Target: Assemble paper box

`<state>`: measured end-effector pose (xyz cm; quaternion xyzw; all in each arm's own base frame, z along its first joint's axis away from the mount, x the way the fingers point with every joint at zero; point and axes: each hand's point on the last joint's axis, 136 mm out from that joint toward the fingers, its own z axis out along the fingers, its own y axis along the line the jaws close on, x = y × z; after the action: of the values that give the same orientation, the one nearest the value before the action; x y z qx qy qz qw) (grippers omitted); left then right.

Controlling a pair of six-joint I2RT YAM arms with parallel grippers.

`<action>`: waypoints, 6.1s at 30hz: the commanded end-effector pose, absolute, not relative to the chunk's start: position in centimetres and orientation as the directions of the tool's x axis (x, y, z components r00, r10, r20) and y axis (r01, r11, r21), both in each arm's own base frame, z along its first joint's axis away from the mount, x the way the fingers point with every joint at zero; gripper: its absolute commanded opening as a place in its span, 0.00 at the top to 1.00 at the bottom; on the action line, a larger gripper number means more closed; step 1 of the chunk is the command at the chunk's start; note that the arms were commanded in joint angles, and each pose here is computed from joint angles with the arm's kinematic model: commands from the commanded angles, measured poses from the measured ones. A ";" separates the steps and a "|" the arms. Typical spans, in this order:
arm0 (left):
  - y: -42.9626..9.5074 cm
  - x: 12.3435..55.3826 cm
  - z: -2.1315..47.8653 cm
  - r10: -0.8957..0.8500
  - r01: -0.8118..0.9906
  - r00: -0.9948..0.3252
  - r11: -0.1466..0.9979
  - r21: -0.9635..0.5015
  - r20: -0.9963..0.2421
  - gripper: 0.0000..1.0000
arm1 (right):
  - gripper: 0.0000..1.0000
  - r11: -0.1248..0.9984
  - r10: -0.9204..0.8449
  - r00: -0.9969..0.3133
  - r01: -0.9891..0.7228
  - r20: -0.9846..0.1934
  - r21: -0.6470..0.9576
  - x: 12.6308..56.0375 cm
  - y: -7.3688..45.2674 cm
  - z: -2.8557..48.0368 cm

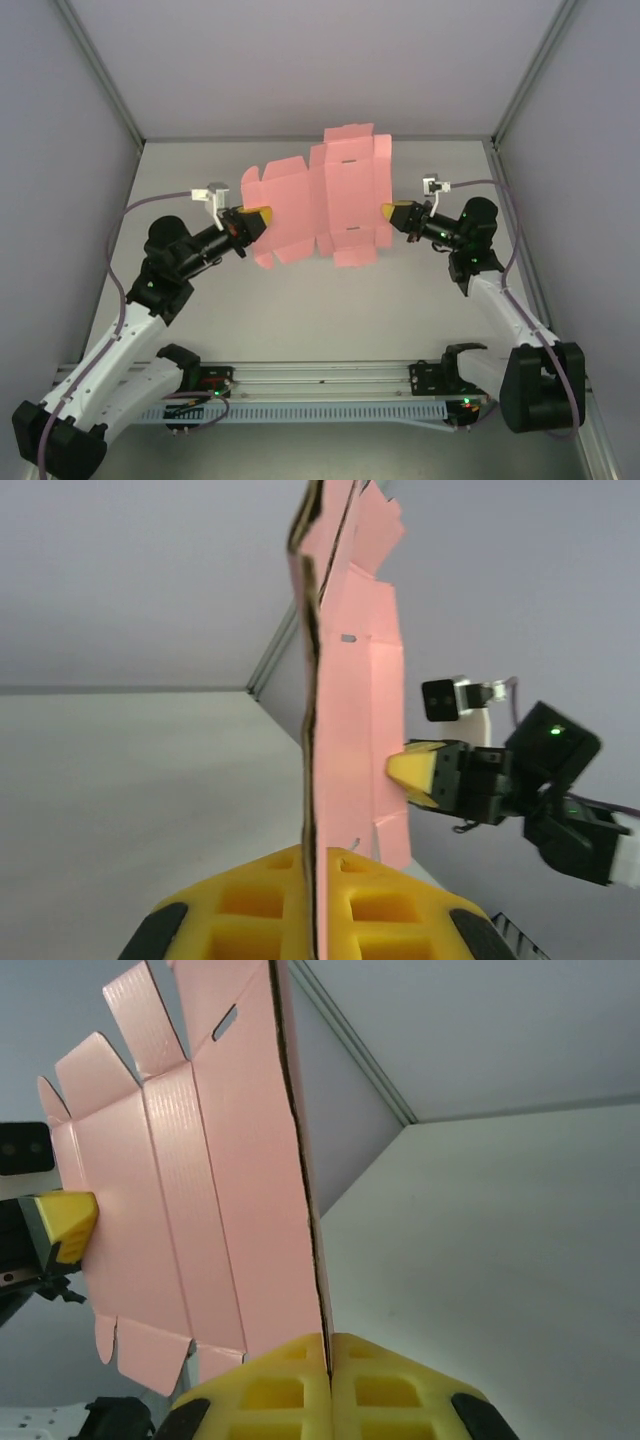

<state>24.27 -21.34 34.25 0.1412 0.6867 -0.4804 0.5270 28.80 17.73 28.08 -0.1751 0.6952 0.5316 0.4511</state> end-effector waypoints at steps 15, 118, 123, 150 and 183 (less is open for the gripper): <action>-8.6 28.2 22.2 -0.272 -0.061 -0.503 0.958 -0.280 -0.820 0.00 | 1.00 0.693 -0.075 -0.731 -0.528 -0.679 0.492 29.3 19.2 14.6; -15.9 32.1 13.7 -0.028 0.208 -0.740 0.941 -0.267 -0.672 0.00 | 1.00 0.486 -0.793 -0.015 -0.618 -0.608 -0.618 32.7 26.0 17.5; -17.2 32.8 14.8 -0.068 0.325 -0.719 0.846 -0.422 -0.692 0.11 | 1.00 0.490 -0.775 -0.019 -0.648 -0.631 -0.583 32.4 26.5 17.4; -20.0 35.2 11.7 0.000 0.474 -0.664 0.774 -0.420 -0.748 0.82 | 1.00 0.559 -0.688 -0.089 -0.698 -0.720 -0.447 32.8 26.8 18.4; -27.4 32.1 12.7 0.141 0.497 -0.570 0.843 -0.203 -0.810 1.00 | 1.00 0.495 -0.738 -0.085 -0.743 -0.670 -0.451 31.0 27.7 16.0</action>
<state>30.86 -25.77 10.13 0.2042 0.8761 -0.1848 0.3957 31.91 25.85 15.61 -0.4781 0.7566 -0.0172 0.4457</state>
